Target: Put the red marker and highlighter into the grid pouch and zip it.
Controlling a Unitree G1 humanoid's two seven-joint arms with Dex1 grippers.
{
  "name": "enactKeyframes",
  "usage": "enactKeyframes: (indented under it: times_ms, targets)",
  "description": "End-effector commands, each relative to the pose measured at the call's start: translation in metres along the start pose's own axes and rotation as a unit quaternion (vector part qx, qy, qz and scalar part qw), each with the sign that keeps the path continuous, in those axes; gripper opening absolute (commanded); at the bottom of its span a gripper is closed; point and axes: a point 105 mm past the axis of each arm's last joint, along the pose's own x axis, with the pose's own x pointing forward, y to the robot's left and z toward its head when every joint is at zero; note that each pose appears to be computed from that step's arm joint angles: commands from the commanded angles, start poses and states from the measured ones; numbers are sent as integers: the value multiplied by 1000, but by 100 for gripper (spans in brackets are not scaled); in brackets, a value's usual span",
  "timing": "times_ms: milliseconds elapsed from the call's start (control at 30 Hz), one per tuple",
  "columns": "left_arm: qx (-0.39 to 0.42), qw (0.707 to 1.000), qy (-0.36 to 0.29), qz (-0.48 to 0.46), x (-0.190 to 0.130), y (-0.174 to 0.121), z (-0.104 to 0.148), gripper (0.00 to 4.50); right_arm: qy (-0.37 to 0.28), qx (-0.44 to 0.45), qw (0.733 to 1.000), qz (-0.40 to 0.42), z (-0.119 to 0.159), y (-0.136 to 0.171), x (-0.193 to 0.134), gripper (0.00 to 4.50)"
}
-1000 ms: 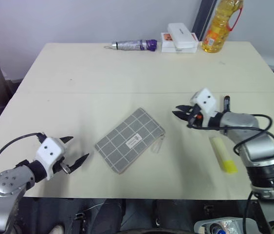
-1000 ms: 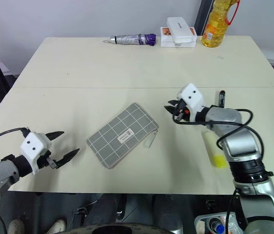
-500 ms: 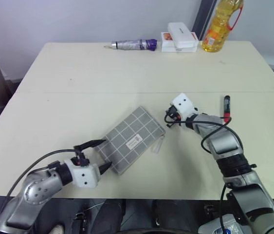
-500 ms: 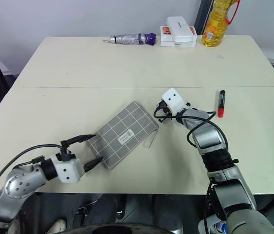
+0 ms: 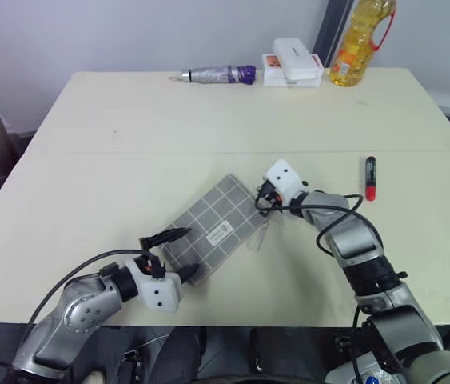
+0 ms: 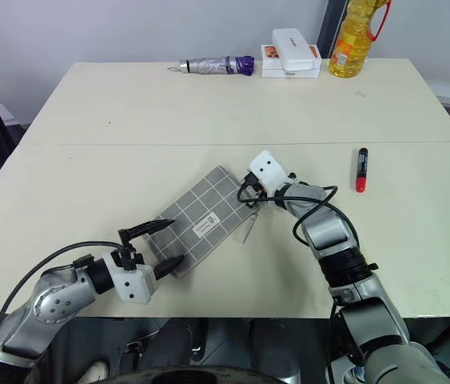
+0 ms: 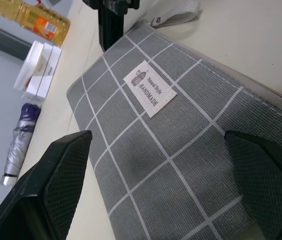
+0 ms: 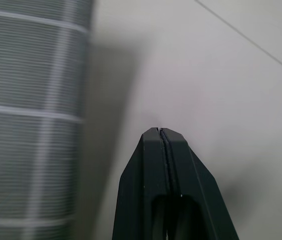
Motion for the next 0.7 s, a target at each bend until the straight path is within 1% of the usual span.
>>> enactKeyframes:
  times_ms: [33, 100, 200, 300, 367, 500, 633, 700]
  targets:
    - [-1, 1000, -14, 9, -6, 6, 2, 450, -11, -3, 1000, 24, 7, 16, 3, 4]
    - [-26, 999, -9, 22, -12, 15, 0, 450, -9, -2, 1000, 19, 6, 15, 4, 4]
    - [-103, 994, 2, 42, -25, 29, -7, 450, -8, -1, 1000, 13, 4, 12, 4, 4]
    - [-178, 984, 18, -2, -43, 29, -15, 450, -9, -1, 1000, 10, 4, 11, 5, 4]
    - [-200, 979, 25, -30, -50, 28, -17, 450, -10, -1, 1000, 10, 4, 12, 7, 4]
    - [-217, 971, 21, -99, -56, 22, -11, 450, -15, 1, 1000, 7, 6, 13, 10, 4]
    - [-177, 974, 26, -136, -57, 19, -12, 450, -20, 4, 1000, 5, 7, 14, 12, 4]
    - [-148, 978, 25, -142, -52, 19, -15, 450, -23, 7, 1000, 2, 8, 15, 13, 4]
